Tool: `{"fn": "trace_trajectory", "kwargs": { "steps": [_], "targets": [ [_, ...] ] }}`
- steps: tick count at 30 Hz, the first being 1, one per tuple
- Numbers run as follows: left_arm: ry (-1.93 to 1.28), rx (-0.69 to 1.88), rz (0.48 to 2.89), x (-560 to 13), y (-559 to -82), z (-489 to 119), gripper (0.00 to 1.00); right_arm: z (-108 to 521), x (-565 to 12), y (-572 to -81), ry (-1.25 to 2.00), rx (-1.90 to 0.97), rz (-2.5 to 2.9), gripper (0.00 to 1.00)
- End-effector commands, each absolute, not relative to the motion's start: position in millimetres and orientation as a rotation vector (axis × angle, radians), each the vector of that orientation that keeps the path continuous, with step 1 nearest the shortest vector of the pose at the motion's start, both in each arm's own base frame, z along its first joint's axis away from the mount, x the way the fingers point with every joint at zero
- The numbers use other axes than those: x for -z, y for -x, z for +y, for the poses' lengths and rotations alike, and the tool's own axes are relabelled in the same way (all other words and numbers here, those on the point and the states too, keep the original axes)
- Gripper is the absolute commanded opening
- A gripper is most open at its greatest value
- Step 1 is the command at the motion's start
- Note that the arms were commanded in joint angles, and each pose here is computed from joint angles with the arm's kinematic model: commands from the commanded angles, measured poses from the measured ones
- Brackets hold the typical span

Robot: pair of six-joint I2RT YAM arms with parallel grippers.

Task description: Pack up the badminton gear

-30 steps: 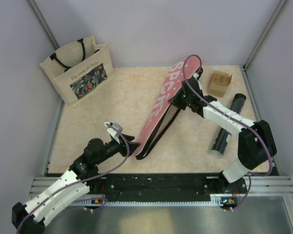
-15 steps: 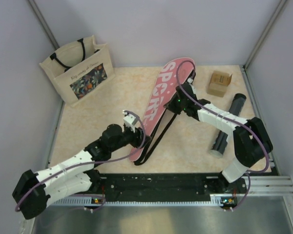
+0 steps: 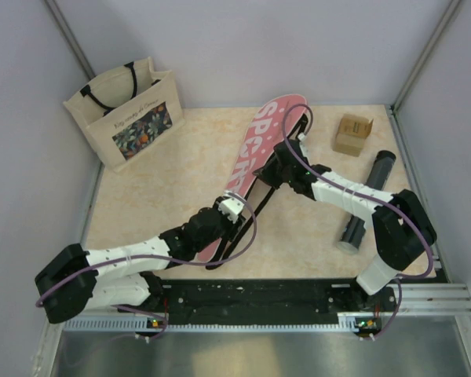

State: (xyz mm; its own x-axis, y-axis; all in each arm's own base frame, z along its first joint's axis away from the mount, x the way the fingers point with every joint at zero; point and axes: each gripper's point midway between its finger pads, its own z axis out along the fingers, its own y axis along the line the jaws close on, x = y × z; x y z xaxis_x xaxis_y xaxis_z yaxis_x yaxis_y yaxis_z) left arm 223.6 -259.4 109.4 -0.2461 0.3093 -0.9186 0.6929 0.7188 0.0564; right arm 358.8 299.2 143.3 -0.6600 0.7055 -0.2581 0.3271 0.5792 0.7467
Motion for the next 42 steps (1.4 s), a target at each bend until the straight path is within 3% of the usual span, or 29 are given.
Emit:
{"fn": "trace_trajectory", "kwargs": {
  "steps": [1, 3, 8, 9, 14, 19, 24, 31, 42],
  "targets": [
    [-0.732, 0.243, 1.770, -119, -253, -248, 0.55, 327, -193, -360, -0.807, -1.160, 2.153, 0.00],
    [-0.739, 0.214, 1.793, -115, -255, -247, 0.48, 330, -196, -358, -0.795, -1.193, 2.142, 0.00],
    [-0.704, 0.233, 1.818, -125, -253, -246, 0.05, 334, -201, -350, -0.637, -1.264, 2.104, 0.00],
    [-0.692, 0.251, 1.816, -131, -252, -246, 0.00, 336, -205, -349, -0.567, -1.284, 2.086, 0.05],
    [-0.686, 0.379, 1.847, -150, -237, -246, 0.00, 319, -203, -340, -0.161, -1.246, 2.078, 0.35],
    [-0.650, 0.541, 1.951, -162, -222, -240, 0.00, 268, -234, -347, 0.045, -1.164, 1.978, 0.49],
    [-0.624, 0.727, 1.967, -182, -212, -236, 0.00, 209, -257, -373, 0.161, -0.853, 1.904, 0.49],
    [-0.656, 0.747, 1.943, -202, -204, -221, 0.00, 146, -273, -417, 0.162, -0.726, 1.842, 0.47],
    [-0.637, 0.750, 1.962, -214, -196, -207, 0.00, 136, -202, -427, 0.218, -0.825, 2.027, 0.46]
  ]
}}
